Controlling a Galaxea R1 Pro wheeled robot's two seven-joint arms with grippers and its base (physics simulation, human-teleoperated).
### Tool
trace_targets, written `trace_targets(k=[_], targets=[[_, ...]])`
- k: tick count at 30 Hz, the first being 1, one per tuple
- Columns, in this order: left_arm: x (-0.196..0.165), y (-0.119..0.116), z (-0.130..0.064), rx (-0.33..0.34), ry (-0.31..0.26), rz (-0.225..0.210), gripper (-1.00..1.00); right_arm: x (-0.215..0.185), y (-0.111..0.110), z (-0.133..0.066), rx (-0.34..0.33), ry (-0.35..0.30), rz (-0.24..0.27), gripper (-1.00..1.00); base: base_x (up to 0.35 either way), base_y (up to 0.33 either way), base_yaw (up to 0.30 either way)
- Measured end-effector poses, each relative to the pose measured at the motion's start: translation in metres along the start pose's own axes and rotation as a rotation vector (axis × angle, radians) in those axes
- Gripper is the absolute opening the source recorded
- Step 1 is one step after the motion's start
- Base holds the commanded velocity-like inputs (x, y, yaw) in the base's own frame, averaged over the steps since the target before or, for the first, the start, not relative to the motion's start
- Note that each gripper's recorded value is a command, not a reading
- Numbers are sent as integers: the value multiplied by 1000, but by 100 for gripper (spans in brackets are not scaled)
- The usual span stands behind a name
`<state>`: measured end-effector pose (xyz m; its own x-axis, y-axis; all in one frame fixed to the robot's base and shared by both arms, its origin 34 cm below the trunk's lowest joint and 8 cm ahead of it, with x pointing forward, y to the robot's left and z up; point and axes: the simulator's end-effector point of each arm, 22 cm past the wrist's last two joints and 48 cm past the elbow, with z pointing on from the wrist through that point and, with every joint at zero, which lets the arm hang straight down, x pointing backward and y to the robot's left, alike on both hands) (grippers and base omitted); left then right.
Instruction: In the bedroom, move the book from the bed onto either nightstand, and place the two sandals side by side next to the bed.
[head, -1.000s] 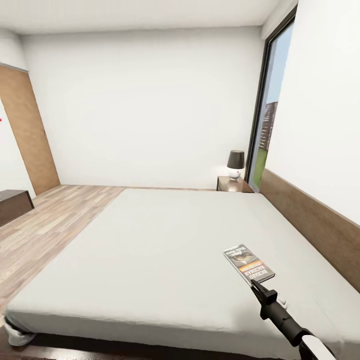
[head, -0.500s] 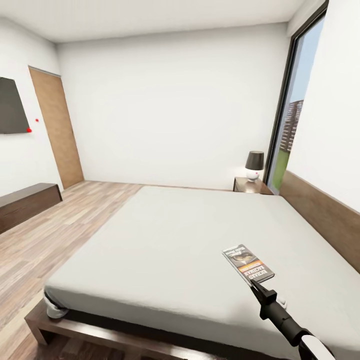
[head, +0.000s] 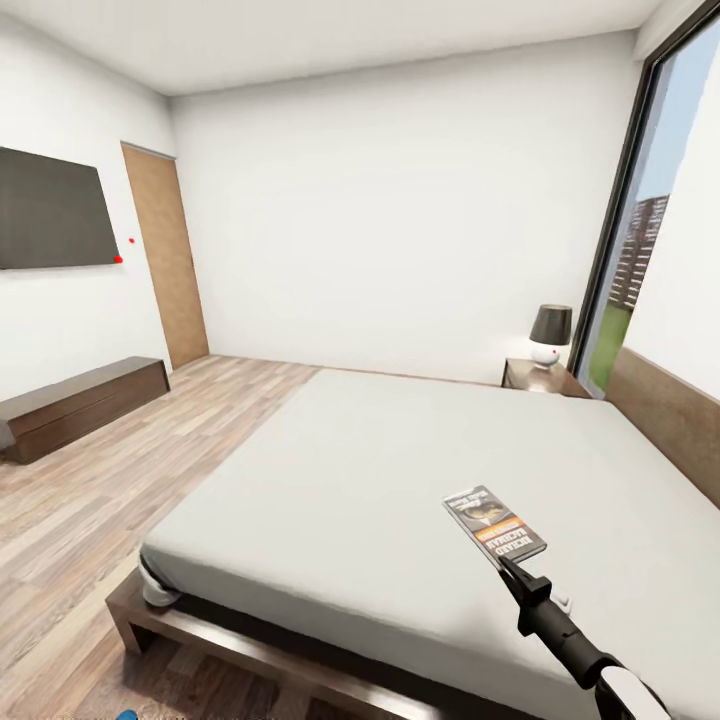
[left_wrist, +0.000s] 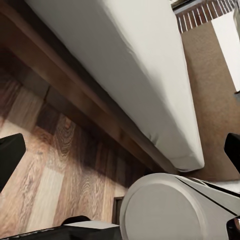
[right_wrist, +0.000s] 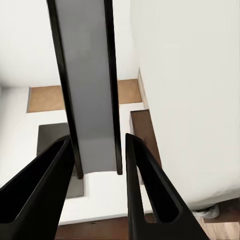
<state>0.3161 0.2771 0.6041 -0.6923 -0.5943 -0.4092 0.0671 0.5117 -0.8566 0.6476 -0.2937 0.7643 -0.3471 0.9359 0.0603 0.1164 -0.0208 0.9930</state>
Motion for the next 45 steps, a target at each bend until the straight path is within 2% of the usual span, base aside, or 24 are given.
trace_targets(k=[28, 45], targets=[[2, 1, -1, -5, 2, -8, 100, 2, 0, 2, -1, 6, -3, -100, 0, 2, 241], [3, 2, -2, -9, 6, -12, 100, 2, -3, 3, 4, 5, -2, -100, 0, 70, 242]])
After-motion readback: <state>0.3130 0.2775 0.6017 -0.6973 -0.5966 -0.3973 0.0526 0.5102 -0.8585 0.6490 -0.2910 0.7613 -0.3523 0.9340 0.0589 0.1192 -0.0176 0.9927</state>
